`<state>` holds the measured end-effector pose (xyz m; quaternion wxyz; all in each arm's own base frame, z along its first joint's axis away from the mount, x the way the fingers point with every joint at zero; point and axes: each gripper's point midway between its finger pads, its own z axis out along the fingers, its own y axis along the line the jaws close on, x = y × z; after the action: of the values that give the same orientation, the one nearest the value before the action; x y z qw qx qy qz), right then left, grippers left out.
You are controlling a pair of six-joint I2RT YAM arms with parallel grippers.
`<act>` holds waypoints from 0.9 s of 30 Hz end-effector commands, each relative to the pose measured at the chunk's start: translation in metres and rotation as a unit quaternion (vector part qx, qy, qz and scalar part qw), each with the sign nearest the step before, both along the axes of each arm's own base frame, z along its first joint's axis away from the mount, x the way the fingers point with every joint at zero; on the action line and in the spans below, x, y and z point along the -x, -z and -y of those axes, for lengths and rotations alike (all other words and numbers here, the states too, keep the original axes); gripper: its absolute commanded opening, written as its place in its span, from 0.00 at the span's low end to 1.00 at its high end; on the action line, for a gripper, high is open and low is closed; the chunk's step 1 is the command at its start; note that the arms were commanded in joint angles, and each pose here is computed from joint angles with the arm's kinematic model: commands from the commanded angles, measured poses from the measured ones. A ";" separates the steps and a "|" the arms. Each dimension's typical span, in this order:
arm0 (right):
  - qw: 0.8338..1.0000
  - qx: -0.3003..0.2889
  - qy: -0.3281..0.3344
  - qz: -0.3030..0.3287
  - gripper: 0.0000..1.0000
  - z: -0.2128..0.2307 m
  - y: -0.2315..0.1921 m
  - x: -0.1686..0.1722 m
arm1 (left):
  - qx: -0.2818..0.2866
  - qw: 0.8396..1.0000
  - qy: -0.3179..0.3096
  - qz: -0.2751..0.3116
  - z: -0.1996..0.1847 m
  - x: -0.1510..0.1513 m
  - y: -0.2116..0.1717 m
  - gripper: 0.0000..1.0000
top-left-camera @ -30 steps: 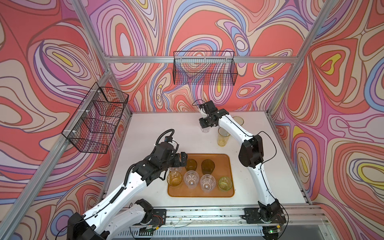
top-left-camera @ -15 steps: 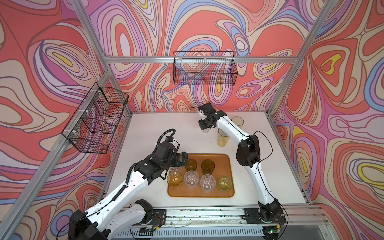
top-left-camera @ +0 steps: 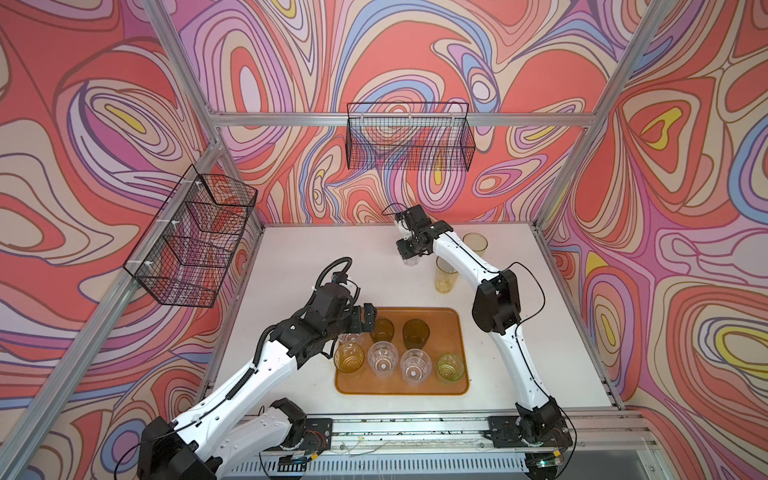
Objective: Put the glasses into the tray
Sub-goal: 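Lower the open right gripper over the small clear faceted glass, then close the right gripper on the rim of the clear glass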
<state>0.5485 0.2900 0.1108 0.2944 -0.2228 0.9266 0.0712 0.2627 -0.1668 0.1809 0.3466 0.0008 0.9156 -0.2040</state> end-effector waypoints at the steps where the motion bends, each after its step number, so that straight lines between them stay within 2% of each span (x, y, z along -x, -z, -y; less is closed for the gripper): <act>1: 1.000 0.006 -0.004 -0.017 0.13 -0.003 0.019 0.003 | 0.001 1.000 -0.003 0.012 -0.001 -0.004 -0.006 1.00; 27: 0.999 0.017 -0.002 -0.031 0.18 0.002 0.028 0.010 | -0.004 1.000 -0.006 0.010 -0.004 -0.002 -0.002 1.00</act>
<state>0.5447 0.2887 0.1033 0.2840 -0.2241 0.9298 0.0678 0.2627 -0.1666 0.1809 0.3468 0.0006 0.9156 -0.2037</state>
